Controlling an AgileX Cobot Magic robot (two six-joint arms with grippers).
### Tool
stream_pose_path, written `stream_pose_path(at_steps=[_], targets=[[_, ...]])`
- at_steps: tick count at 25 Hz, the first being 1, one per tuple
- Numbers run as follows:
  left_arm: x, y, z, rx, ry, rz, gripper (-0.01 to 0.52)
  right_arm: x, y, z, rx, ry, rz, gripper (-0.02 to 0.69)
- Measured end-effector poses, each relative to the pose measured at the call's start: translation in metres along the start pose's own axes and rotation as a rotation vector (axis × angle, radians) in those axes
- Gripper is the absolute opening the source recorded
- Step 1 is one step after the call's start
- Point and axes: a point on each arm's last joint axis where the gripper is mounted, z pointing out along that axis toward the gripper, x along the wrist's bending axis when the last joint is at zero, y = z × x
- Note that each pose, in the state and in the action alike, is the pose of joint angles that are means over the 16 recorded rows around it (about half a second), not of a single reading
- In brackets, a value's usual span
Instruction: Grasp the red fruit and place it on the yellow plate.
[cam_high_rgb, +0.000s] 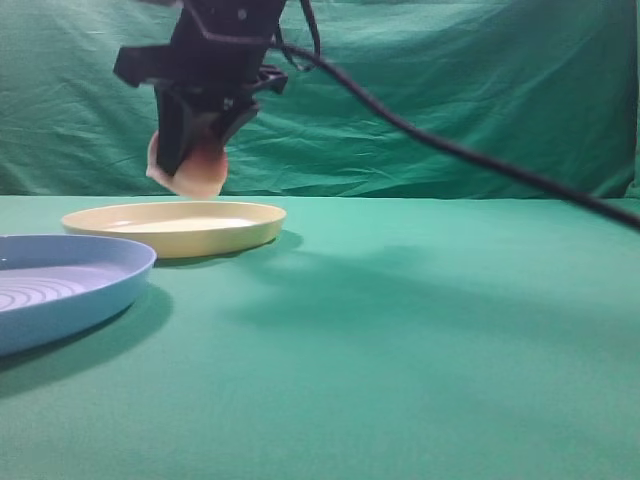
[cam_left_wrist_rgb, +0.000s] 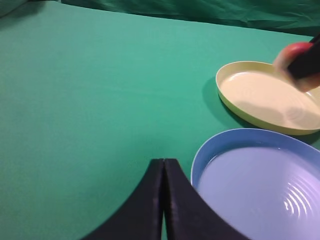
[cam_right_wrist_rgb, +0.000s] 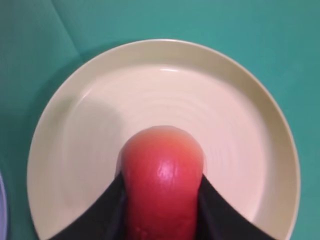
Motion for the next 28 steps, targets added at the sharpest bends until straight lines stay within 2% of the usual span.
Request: stream_pose_path(at_steps=[4, 7, 10, 17, 21, 24, 28], targets=[[0.000, 0.000, 0.000, 0.000, 0.000, 0.000, 0.000, 0.000, 0.005, -0.009, 0.005, 0.004, 0.013, 0.555], [0.000, 0.000, 0.000, 0.000, 0.000, 0.000, 0.000, -0.001, 0.013, -0.027, 0.004, 0.007, 0.021, 0.556], [0.000, 0.000, 0.000, 0.000, 0.000, 0.000, 0.000, -0.001, 0.022, -0.053, 0.004, 0.012, 0.026, 0.481], [0.000, 0.000, 0.000, 0.000, 0.000, 0.000, 0.000, -0.001, 0.038, -0.136, -0.023, -0.020, 0.029, 0.205], [0.000, 0.000, 0.000, 0.000, 0.000, 0.000, 0.000, 0.000, 0.042, -0.179, -0.054, -0.057, 0.050, 0.076], [0.000, 0.000, 0.000, 0.000, 0.000, 0.000, 0.000, -0.001, 0.042, -0.206, -0.080, -0.091, 0.078, 0.020], [0.000, 0.000, 0.000, 0.000, 0.000, 0.000, 0.000, -0.002, 0.040, -0.239, -0.125, -0.150, 0.127, 0.000]])
